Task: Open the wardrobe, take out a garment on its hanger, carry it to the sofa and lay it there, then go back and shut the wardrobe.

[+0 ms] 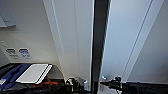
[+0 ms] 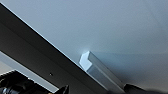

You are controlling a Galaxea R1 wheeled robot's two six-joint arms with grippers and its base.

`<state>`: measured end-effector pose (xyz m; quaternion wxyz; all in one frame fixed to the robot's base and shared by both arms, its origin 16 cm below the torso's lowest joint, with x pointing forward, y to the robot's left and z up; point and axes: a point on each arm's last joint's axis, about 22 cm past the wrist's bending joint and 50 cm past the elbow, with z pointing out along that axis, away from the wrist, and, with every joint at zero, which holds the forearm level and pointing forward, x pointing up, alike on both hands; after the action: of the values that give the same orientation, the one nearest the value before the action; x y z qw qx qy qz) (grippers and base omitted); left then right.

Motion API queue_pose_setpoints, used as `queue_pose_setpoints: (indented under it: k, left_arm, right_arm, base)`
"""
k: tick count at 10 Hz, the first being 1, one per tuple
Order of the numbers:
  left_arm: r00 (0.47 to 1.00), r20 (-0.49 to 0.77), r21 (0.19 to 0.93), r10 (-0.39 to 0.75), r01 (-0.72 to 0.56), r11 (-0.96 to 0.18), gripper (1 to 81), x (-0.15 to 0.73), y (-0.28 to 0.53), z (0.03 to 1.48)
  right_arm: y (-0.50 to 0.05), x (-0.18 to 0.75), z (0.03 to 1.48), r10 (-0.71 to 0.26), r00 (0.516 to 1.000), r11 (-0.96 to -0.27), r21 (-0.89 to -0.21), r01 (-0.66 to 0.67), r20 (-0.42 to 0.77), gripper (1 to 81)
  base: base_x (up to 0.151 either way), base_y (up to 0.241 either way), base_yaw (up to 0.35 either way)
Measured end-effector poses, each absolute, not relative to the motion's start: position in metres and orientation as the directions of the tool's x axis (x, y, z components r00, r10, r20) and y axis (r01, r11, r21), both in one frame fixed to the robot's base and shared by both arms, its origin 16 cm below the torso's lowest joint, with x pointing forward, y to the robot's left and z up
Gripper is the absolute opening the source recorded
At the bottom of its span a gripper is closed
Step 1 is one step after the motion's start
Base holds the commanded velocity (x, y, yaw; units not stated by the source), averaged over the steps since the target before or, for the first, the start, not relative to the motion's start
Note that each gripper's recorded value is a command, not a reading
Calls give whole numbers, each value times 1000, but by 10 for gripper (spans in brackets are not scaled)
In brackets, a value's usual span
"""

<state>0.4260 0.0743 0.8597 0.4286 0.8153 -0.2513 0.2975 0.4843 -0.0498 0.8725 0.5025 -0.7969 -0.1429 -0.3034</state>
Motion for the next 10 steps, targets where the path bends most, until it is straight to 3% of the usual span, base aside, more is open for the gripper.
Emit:
queue_pose_setpoints:
  k: [5, 9, 10]
  left_arm:
    - [737, 674, 601, -47, -584, -546, 811, 334, 164, 855]
    - [742, 664, 616, 93, -472, -630, 811, 287, 241, 857]
    - [876, 481, 724, 36, -374, -580, 811, 194, 217, 844]
  right_arm:
    - [-112, 401, 871, -78, 767, -445, -711, 545, 637, 811]
    - [-177, 349, 872, -102, 781, -499, -711, 496, 616, 811]
    - [-198, 340, 873, -121, 784, -524, -710, 470, 609, 811]
  base:
    - [0, 0, 0]
    - [0, 0, 0]
    - [0, 0, 0]
